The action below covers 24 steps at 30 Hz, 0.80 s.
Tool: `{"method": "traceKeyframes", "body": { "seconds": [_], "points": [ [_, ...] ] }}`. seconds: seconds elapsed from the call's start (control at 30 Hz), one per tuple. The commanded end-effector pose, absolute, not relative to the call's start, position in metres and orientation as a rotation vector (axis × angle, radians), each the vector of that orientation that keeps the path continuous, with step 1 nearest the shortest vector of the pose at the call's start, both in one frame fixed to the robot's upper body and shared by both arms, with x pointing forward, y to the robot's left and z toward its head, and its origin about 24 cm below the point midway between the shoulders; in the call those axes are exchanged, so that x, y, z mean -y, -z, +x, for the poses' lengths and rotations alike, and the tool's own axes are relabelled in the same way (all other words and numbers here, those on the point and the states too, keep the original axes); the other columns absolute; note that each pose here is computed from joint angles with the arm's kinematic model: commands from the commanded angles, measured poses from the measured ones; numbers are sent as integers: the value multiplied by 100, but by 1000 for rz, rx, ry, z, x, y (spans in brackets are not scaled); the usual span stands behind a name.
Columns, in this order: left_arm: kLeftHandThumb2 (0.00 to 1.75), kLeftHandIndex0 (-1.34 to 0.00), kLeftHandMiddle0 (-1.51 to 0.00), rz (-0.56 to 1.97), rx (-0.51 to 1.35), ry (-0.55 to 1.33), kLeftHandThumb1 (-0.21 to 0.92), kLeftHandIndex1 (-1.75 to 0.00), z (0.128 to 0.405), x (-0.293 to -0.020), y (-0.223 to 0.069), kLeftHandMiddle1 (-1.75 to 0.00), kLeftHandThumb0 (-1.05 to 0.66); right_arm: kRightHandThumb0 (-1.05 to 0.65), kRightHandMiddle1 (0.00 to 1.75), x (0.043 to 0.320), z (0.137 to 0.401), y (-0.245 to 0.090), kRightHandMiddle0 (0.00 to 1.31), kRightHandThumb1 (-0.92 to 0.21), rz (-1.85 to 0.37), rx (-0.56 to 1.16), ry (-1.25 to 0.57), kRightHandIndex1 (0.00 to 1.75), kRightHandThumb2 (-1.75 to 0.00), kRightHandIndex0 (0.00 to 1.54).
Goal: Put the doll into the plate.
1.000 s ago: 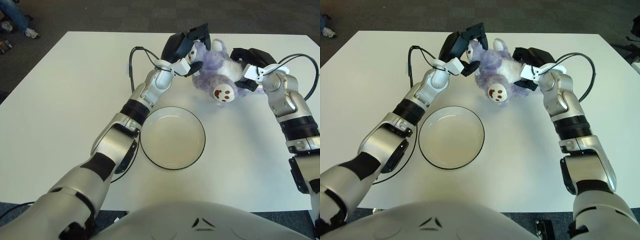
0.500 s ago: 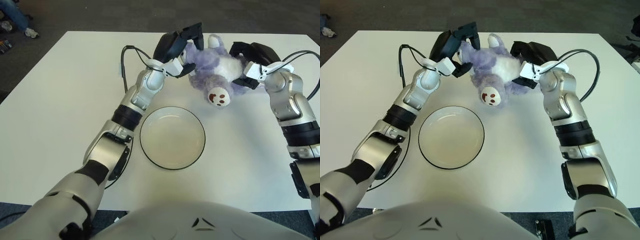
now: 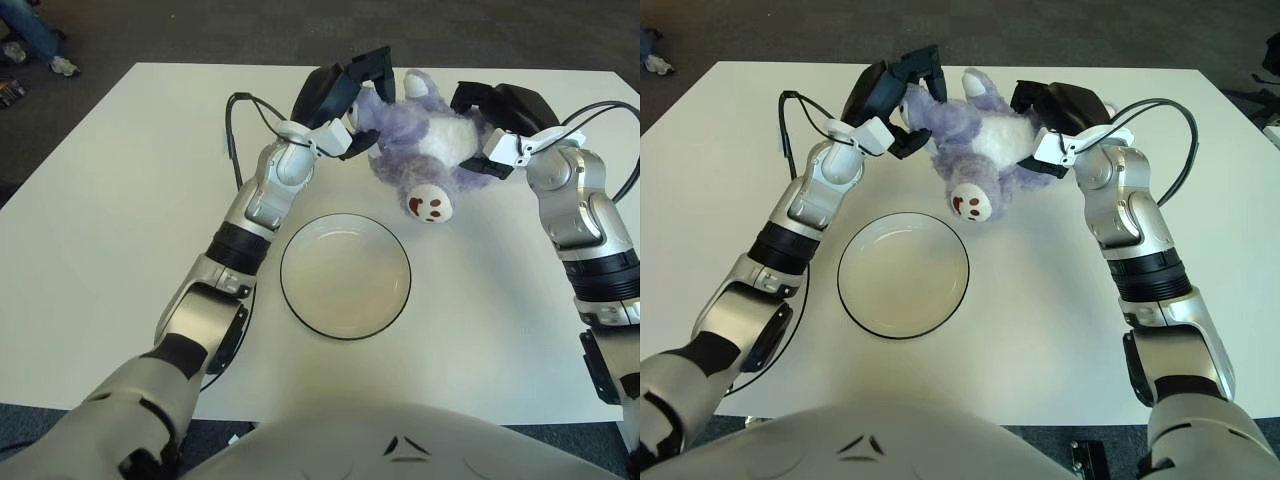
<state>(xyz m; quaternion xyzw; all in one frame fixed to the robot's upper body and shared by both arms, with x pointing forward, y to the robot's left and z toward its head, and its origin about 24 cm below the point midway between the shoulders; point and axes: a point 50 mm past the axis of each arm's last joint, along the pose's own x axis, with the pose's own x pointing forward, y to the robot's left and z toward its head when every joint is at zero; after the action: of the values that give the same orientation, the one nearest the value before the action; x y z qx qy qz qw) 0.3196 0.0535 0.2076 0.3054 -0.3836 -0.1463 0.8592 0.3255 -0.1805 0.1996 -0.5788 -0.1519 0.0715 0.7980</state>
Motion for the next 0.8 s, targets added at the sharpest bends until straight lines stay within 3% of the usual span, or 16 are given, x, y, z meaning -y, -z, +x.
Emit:
{"method": "traceKeyframes", "body": {
  "seconds": [0.0, 0.17, 0.5, 0.63, 0.77],
  "points": [
    [167, -68, -97, 675, 775, 277, -7, -174, 316, -73, -206, -153, 0, 0, 175, 178, 319, -210, 87, 18, -1226, 389, -138, 128, -171, 107],
    [169, -68, -91, 695, 771, 260, -5, -165, 311, -80, -208, -172, -1, 0, 175, 174, 317, -212, 86, 19, -1230, 399, -152, 125, -171, 109],
    [168, -74, -91, 735, 758, 207, -6, -155, 297, -92, -207, -175, -1, 0, 175, 166, 315, -214, 80, 13, -1242, 405, -191, 123, -165, 108],
    [166, -72, -76, 758, 774, 186, 0, -170, 292, -96, -207, -175, -1, 0, 175, 162, 314, -215, 78, 11, -1237, 417, -209, 122, -162, 108],
    [166, -71, -73, 783, 776, 178, 1, -174, 285, -103, -206, -175, -1, 0, 175, 157, 314, -216, 78, 11, -1237, 439, -230, 121, -161, 108]
  ]
}}
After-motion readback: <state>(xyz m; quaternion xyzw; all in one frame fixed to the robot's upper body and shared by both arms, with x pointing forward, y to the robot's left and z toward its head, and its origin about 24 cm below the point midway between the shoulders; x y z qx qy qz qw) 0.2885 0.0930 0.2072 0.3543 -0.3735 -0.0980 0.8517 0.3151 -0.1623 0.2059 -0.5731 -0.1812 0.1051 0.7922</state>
